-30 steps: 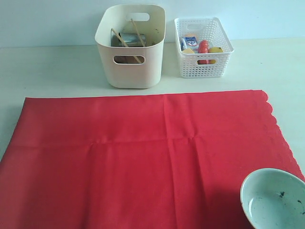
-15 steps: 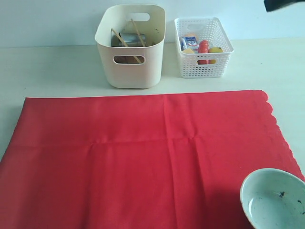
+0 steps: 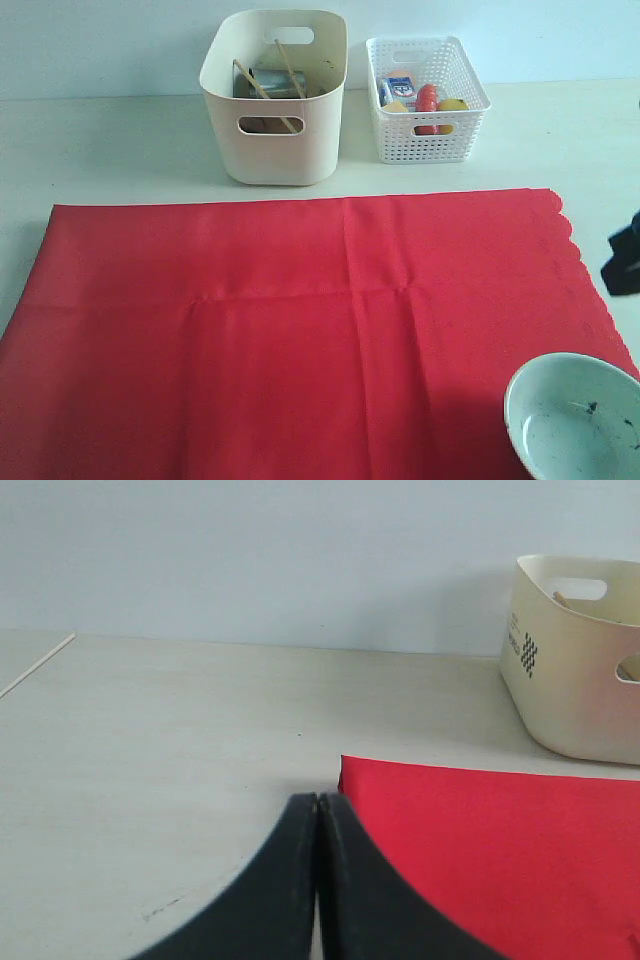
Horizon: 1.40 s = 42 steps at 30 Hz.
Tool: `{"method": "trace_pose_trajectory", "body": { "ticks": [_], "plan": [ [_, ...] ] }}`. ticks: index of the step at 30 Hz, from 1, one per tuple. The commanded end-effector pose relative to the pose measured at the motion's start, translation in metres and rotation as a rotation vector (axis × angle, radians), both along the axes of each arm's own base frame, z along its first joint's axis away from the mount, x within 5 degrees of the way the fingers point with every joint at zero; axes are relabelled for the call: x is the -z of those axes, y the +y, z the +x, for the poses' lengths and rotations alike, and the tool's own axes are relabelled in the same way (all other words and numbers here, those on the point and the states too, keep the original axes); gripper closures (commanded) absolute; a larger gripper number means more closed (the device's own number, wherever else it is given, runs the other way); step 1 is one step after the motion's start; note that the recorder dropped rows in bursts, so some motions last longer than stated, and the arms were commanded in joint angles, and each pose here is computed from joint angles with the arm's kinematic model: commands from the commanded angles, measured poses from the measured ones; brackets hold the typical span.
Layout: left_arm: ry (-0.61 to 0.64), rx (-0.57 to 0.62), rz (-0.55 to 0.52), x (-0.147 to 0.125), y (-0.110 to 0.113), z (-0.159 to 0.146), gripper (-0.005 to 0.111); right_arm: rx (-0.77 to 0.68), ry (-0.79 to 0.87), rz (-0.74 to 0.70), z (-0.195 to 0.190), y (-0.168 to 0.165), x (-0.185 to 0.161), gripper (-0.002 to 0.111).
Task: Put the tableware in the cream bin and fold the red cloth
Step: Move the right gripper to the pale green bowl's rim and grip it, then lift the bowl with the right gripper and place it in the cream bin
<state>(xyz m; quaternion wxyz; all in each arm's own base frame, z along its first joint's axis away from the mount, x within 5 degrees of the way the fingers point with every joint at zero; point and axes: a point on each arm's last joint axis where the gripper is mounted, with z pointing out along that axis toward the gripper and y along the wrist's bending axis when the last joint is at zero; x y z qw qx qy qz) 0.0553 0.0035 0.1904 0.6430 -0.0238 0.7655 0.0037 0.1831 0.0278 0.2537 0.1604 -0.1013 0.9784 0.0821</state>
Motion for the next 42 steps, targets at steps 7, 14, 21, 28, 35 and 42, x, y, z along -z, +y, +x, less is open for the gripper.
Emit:
{"method": "trace_pose_trajectory", "body": {
  "ticks": [7, 14, 21, 28, 35, 42],
  "plan": [
    [-0.009, 0.009, 0.004, 0.0, 0.0, 0.0, 0.104, 0.04, 0.013, -0.045, -0.026, -0.007, 0.07, 0.051],
    [-0.009, 0.009, 0.004, 0.0, 0.0, 0.0, 0.104, 0.059, 0.064, -0.05, -0.025, -0.007, 0.093, 0.053],
    [-0.009, 0.009, 0.004, 0.0, 0.0, 0.0, 0.104, 0.062, 0.091, -0.053, -0.022, -0.007, 0.099, 0.093],
    [-0.009, 0.009, 0.004, 0.0, 0.0, 0.0, 0.104, 0.061, 0.12, -0.043, -0.021, -0.006, 0.096, 0.108],
    [-0.009, 0.009, 0.004, 0.0, 0.0, 0.0, 0.104, 0.11, 0.103, 0.113, -0.01, 0.006, 0.074, 0.108],
    [-0.009, 0.009, 0.004, 0.0, 0.0, 0.0, 0.104, 0.118, -0.021, 0.346, 0.003, 0.024, 0.042, 0.108]
  ]
}}
